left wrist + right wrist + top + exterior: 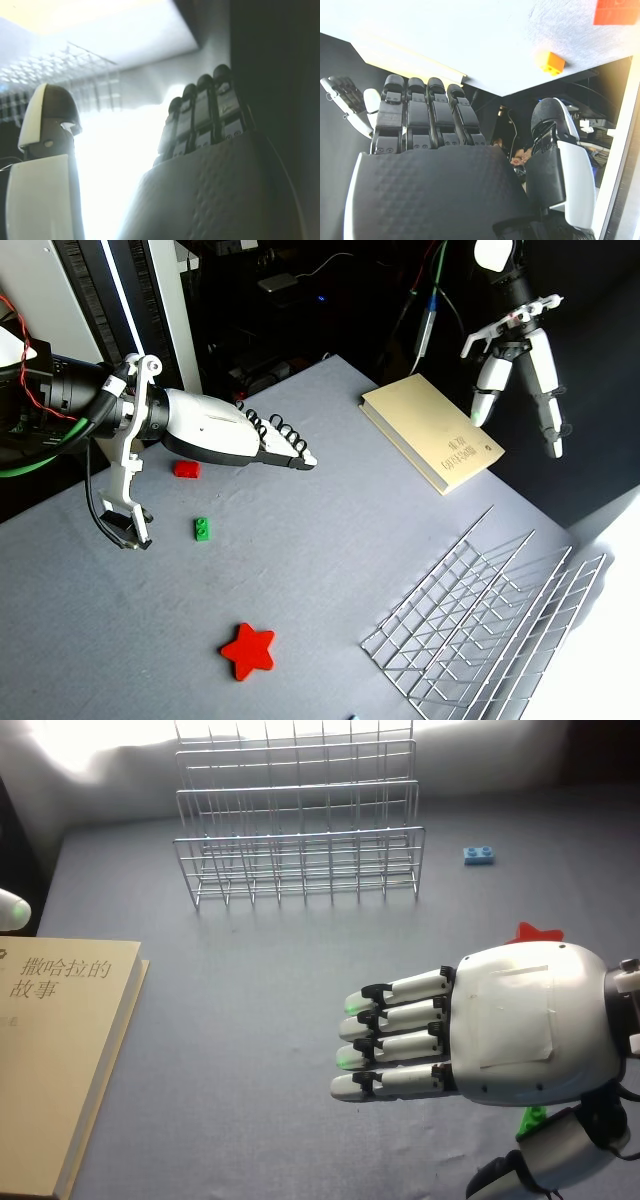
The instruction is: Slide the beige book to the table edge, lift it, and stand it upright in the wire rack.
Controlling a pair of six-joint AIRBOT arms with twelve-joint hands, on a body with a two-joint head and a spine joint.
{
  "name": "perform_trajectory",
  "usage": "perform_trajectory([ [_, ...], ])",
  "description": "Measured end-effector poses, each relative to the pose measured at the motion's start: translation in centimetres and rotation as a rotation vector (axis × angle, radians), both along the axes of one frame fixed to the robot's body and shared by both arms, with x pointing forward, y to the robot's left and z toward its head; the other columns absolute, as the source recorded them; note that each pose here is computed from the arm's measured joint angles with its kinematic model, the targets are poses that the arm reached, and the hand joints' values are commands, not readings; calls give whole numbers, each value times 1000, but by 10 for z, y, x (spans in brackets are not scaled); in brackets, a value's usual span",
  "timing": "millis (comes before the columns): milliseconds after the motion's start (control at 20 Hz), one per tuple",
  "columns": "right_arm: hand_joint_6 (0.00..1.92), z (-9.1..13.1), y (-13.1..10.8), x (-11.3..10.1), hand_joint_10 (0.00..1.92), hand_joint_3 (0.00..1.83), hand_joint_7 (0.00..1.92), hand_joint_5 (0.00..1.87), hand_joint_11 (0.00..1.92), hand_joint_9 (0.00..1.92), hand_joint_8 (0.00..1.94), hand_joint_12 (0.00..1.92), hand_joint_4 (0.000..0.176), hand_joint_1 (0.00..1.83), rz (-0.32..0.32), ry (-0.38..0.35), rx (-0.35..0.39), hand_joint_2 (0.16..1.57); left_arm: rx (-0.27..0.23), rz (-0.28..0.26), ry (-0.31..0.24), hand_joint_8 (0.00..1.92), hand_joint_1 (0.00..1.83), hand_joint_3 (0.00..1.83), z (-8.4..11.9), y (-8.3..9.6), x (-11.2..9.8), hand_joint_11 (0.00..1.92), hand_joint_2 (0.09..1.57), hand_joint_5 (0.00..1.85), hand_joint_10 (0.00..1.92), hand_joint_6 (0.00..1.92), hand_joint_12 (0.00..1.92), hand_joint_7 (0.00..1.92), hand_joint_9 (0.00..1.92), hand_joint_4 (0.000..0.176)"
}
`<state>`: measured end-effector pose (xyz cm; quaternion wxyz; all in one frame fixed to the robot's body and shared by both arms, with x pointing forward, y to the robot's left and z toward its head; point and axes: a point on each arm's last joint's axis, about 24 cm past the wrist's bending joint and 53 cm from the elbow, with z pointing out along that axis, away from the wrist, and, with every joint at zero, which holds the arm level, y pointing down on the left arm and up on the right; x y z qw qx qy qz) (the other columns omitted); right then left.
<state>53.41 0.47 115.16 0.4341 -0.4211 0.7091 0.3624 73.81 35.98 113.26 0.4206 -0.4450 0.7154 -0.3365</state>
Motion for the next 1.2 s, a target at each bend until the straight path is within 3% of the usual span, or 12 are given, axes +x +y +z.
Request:
perform_trajectory([
  [150,0,0,1,0,0,0,0,0,0,0,0,0,0,0,4,-6,-2,1154,-36,11,65,2,884,2,-16,2,-8,0,1059,0,1,0,137,48,44,0],
  [350,0,0,4,-7,0,0,0,0,0,0,0,0,0,0,23,-2,1,1155,-146,70,79,3,899,0,-20,0,-11,0,1054,0,3,0,140,44,47,0],
  [550,0,1,5,-7,0,0,0,0,0,0,0,0,0,0,23,1,5,1158,-254,120,148,1,916,0,-39,-11,-32,0,1052,0,2,0,112,30,32,0],
  [750,0,9,8,-8,0,0,0,0,0,0,0,0,0,0,13,39,47,1158,-244,176,110,7,893,2,-31,9,-34,30,1064,0,10,0,51,19,26,0],
  [1000,0,9,8,-10,0,0,0,0,0,0,0,0,0,0,21,40,46,1153,-211,179,116,0,901,6,-35,16,-35,9,1074,0,4,0,56,7,21,0],
  [1200,0,9,8,-10,0,1,0,0,0,0,0,0,0,0,22,38,45,1160,-215,204,114,0,866,4,-37,24,-32,0,1080,0,0,0,50,4,8,0],
])
